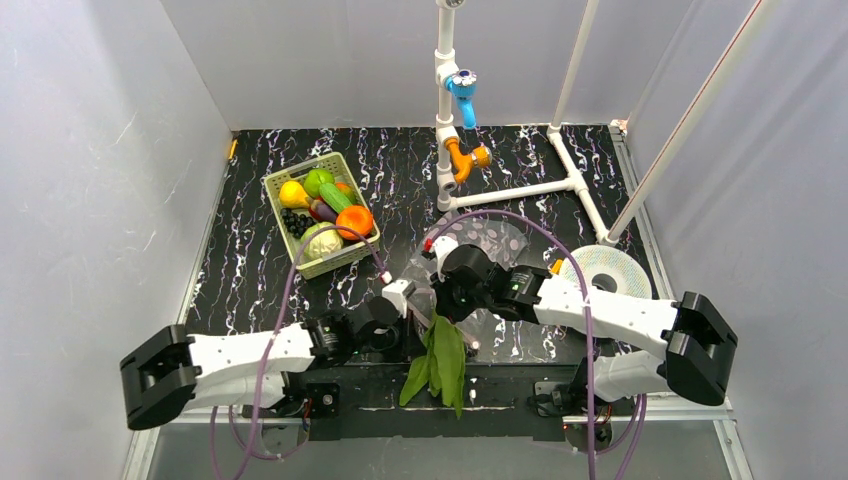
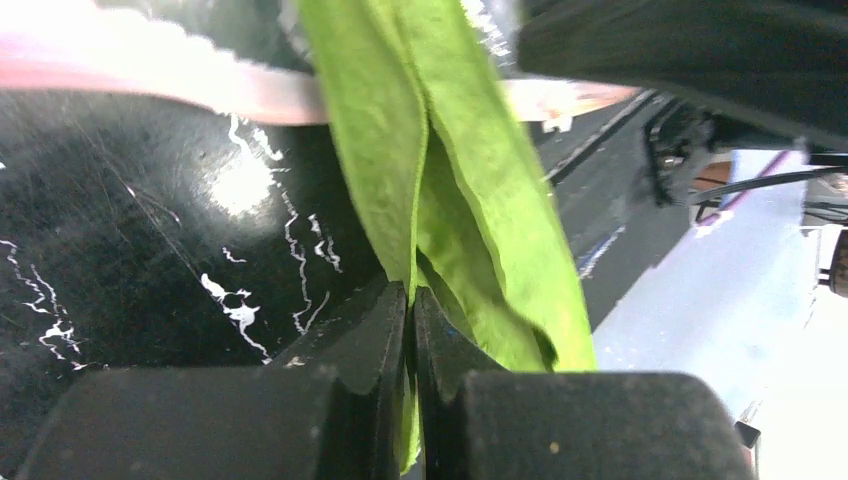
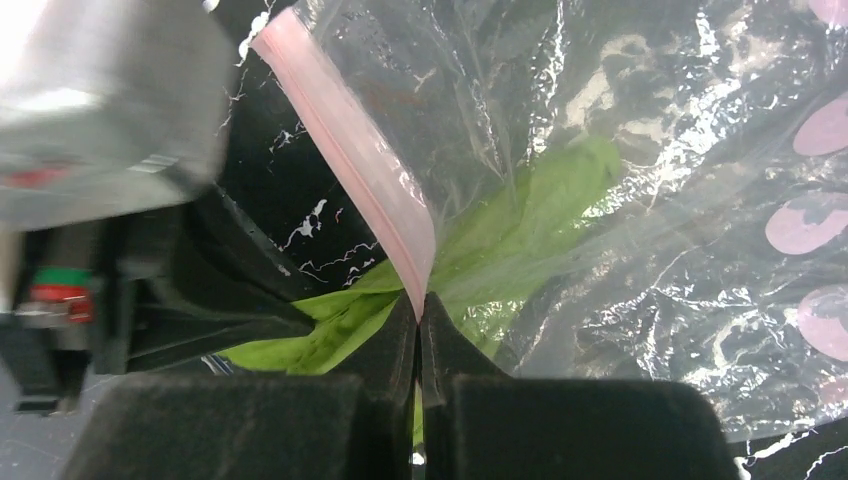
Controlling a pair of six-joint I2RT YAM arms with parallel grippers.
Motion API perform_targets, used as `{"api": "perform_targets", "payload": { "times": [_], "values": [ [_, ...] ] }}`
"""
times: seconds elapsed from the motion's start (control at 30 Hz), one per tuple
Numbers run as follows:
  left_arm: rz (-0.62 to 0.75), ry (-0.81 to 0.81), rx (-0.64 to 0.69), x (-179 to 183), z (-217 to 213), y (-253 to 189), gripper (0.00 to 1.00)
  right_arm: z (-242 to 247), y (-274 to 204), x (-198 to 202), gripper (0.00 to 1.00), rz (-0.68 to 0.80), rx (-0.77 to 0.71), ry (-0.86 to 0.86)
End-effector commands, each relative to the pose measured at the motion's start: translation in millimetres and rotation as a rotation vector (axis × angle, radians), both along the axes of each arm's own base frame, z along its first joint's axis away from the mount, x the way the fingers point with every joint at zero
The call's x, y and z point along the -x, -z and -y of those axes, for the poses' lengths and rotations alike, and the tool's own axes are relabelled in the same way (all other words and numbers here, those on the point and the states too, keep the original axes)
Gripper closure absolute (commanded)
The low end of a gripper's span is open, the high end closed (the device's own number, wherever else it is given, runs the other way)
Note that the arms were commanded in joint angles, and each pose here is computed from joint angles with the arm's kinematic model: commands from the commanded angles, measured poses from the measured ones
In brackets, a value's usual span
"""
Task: Place the food in the zip-top bag and seal the zipper
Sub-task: Place the fake vegetable in the zipper food storage bag.
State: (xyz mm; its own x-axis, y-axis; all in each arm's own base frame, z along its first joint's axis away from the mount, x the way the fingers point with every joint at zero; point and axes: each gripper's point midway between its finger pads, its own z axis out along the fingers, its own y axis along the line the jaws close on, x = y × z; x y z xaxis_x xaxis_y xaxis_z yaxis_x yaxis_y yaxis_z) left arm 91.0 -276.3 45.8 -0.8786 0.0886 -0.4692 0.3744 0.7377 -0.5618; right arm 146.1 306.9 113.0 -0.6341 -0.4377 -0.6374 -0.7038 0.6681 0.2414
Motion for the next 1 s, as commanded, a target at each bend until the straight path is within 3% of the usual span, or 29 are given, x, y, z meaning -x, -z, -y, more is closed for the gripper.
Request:
{"api": "perform_targets", "payload": {
  "times": [0.0, 0.2, 0.33, 0.53, 0.7, 0.93, 0.97],
  "values": [
    [0.167, -0.014, 0.062, -17.5, -4.9, -36.9, 1.00, -6.6, -20.1, 1.1, 0.99, 0.020, -0.076, -0.014],
    [0.322, -0.020, 0.097, -33.2, -10.7, -62.7, 1.00, -14.6, -36.4, 7.8, 0.99, 0.007, -0.150, -0.041],
    [0.374, 0.024, -0.020, -44.1, -11.8, -69.7, 1.00, -24.1, -46.4, 14.1, 0.99, -0.022, -0.202, -0.071],
    [0.424, 0.026, -0.060, -62.7, -10.9, -88.9, 1.00, -28.8, -51.1, 17.3, 0.99, -0.041, -0.225, -0.081],
    [0.344, -0.031, 0.020, -76.2, -15.4, -89.9, 1.00, -30.4, -50.9, 21.3, 0.99, -0.066, -0.239, -0.084],
    [0.263, 0.016, 0.077, -71.5, -3.4, -93.9, 1.00, -40.6, -58.7, 22.5, 0.99, -0.097, -0.299, -0.069],
    [0.260, 0.019, 0.080, -69.9, -4.5, -95.4, 0.96, -40.2, -58.4, 20.7, 0.99, -0.093, -0.299, -0.055]
  ]
}}
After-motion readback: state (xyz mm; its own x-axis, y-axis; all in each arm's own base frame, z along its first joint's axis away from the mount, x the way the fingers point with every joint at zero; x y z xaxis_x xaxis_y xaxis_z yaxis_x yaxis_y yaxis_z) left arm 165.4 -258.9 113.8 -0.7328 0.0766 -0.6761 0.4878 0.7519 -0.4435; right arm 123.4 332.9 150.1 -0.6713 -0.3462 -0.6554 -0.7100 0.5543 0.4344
